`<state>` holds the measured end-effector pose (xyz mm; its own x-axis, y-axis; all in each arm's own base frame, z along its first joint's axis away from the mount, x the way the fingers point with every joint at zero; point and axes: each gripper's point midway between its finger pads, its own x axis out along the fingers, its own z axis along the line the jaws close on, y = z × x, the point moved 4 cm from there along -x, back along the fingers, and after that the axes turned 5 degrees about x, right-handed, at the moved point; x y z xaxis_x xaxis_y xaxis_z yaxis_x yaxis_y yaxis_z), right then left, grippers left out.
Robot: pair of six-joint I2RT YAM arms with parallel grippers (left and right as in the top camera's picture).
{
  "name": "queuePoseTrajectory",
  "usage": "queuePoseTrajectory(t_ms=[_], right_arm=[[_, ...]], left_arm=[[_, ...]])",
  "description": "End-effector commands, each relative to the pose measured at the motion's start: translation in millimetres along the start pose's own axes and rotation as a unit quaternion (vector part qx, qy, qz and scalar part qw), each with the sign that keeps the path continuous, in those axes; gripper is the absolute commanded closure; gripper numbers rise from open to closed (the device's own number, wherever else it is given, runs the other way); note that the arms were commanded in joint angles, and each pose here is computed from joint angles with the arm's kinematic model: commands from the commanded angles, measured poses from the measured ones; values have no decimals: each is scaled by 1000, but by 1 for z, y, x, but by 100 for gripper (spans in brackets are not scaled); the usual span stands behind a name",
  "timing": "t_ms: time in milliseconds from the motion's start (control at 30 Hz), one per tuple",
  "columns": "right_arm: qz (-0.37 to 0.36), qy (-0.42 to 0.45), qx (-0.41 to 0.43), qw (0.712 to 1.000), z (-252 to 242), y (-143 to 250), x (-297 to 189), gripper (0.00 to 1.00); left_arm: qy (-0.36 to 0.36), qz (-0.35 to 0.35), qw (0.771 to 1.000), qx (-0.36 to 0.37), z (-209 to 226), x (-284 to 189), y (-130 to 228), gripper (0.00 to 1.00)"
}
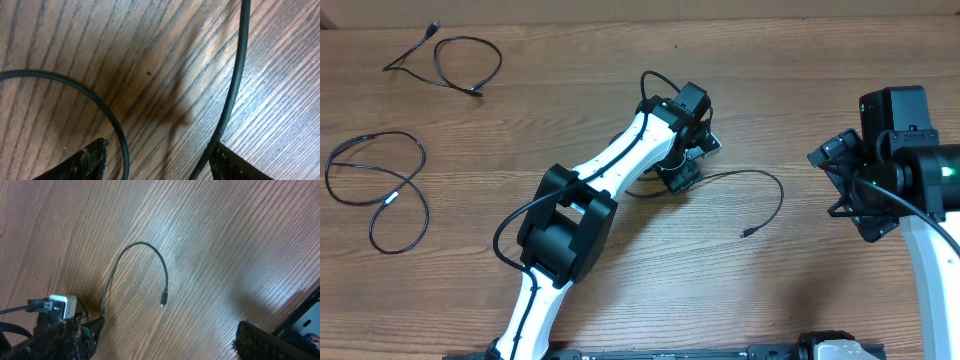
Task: Untangle cables
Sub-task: 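Move the left gripper to the last cable at center and grasp it, then lift the last black cable and carry it toward the top-left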
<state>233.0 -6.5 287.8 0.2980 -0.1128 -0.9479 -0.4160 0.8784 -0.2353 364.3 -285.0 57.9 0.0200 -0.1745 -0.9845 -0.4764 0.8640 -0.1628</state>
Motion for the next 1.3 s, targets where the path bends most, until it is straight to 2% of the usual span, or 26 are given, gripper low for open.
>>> queuePoseTrajectory(t_ms=[0,167,233,267,333,400,433,567,667,833,967,1100,1267], right_arm=[[-12,-11,4,1000,1,-5,-7,0],[-12,-12,4,1000,1,-5,-8,0],[-12,-11,4,1000,1,-5,-8,0],[-12,-11,4,1000,1,-5,-8,0],[-12,-12,4,1000,1,-5,-8,0],[-12,-12,4,1000,1,-5,-8,0],[-12,-12,4,1000,1,-5,-8,0],[-14,-15,5,1000,3,-5,-8,0],[-17,-22,6,1000,5,-7,-8,0],[-18,-24,6,1000,6,-7,-8,0],[-19,-27,7,999,7,-8,-8,0],[-23,-34,7,999,10,-9,-8,0],[-23,-34,7,999,10,-9,-8,0]], left_arm=[[6,11,1000,3,-1,11,4,34],[15,30,999,-11,-3,27,12,34],[17,37,999,-13,-3,32,14,42],[18,38,999,-13,-3,33,14,49],[18,38,999,-13,-3,33,14,74],[8,41,999,-11,0,32,15,93],[-2,48,999,-11,2,30,16,96],[-17,80,997,-13,5,8,23,96],[-29,80,996,-18,11,-24,22,96],[-60,30,997,-41,29,-98,19,96],[-99,-29,992,-73,48,-170,33,96],[-143,-98,974,-146,66,-239,63,96],[-200,-174,933,-242,81,-316,116,96]])
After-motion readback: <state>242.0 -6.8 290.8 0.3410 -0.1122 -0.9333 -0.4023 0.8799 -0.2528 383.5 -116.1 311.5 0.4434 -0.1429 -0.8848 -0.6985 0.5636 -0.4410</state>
